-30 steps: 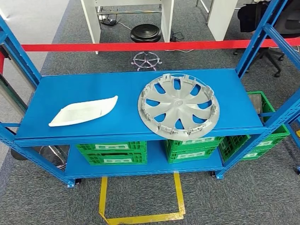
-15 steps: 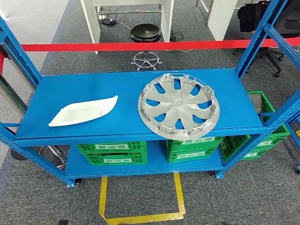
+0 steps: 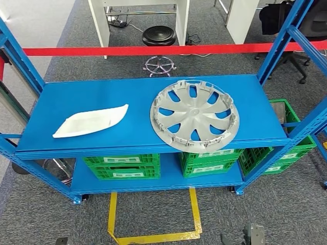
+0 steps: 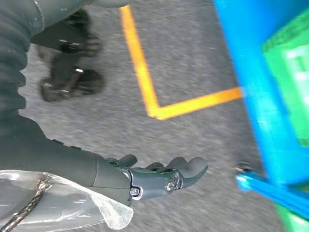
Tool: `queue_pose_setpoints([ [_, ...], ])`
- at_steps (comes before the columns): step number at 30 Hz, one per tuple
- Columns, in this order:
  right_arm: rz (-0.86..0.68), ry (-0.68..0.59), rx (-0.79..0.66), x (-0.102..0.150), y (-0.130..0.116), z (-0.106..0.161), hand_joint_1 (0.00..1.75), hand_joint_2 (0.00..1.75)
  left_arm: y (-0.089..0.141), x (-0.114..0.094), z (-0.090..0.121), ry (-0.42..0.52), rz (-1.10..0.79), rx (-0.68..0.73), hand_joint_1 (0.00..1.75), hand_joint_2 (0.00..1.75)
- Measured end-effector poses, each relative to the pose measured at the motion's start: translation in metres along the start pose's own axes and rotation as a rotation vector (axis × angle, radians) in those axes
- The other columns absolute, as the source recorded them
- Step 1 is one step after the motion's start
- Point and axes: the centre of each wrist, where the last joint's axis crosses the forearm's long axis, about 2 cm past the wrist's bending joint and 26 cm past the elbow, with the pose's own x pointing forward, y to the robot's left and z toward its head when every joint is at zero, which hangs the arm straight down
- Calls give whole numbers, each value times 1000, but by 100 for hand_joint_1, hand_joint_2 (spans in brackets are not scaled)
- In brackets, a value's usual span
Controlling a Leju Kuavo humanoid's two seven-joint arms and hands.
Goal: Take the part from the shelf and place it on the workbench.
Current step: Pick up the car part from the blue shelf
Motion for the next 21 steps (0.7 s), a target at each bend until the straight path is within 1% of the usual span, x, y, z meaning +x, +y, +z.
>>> queue_pose_setpoints([
  [6, 31, -159, -48, 21, 6, -2, 0, 175, -4, 0, -1, -16, 7, 10, 0, 175],
  [10, 79, -263, -76, 34, 7, -1, 0, 175, -5, 1, -1, -26, 5, 12, 0, 175],
  [16, 216, -416, -107, 58, 0, 1, 0, 175, -9, 1, -2, -34, -4, 6, 0, 175],
  [21, 346, -514, -134, 77, -6, 4, 0, 175, -12, 2, -3, -40, -15, -1, 0, 175],
])
